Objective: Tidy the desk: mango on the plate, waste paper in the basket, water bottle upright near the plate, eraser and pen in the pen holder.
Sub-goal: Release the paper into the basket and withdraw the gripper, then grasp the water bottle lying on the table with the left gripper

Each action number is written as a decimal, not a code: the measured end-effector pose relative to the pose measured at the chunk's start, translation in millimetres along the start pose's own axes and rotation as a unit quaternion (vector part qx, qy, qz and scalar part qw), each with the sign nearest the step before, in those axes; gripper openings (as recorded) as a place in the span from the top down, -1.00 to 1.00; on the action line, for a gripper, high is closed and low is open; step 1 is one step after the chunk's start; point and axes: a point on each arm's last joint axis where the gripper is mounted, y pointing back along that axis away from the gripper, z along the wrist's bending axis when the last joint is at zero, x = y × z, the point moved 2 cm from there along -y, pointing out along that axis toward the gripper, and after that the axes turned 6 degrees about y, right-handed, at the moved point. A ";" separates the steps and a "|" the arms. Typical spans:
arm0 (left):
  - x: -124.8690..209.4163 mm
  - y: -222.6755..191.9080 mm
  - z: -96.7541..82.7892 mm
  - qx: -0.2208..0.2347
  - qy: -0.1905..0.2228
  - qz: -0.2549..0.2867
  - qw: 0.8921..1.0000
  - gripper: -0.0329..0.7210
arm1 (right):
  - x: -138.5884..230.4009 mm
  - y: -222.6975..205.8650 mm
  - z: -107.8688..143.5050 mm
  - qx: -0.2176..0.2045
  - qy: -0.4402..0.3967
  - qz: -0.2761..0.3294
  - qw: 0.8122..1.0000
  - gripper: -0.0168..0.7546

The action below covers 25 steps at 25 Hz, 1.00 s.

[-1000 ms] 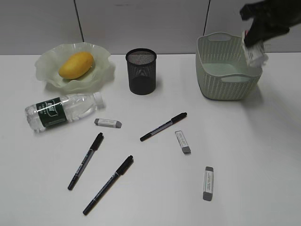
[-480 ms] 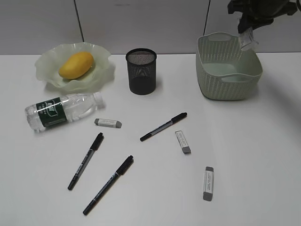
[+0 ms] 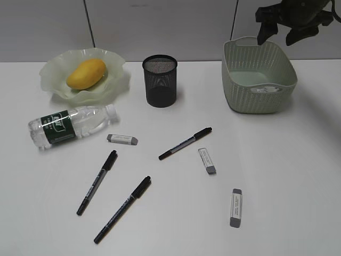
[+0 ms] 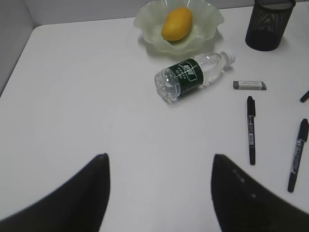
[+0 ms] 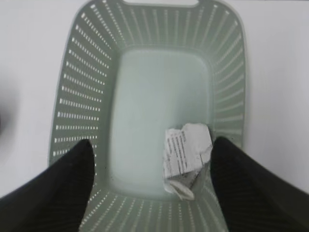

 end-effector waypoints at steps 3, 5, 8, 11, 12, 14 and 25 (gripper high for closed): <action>0.0 0.0 0.0 0.000 0.000 0.000 1.000 -0.41 | 4.5 3.8 1.4 -0.005 -0.002 0.031 1.000 -0.53; 0.0 0.0 0.0 0.000 0.000 0.000 1.000 -0.41 | 8.8 10.6 1.8 -0.006 0.000 0.064 0.998 -0.50; 0.0 0.0 0.1 0.000 0.000 0.000 1.000 -0.41 | 11.1 27.8 -0.2 0.005 0.012 0.106 0.994 -0.45; 0.0 0.0 0.1 0.000 0.000 0.000 1.000 -0.41 | 5.4 47.2 -2.3 0.019 0.020 0.100 0.995 -0.39; 0.0 0.0 0.1 0.000 0.000 0.000 1.000 -0.41 | 3.1 55.0 -2.5 0.022 0.020 0.093 0.995 -0.38; 0.0 0.0 0.1 0.000 0.000 0.000 1.000 -0.41 | -1.2 73.0 -1.1 0.021 0.016 0.076 0.997 -0.37; 0.0 0.0 0.5 -0.002 -0.001 0.000 1.000 -0.41 | 76.6 179.8 10.2 0.007 0.007 0.087 0.996 -0.37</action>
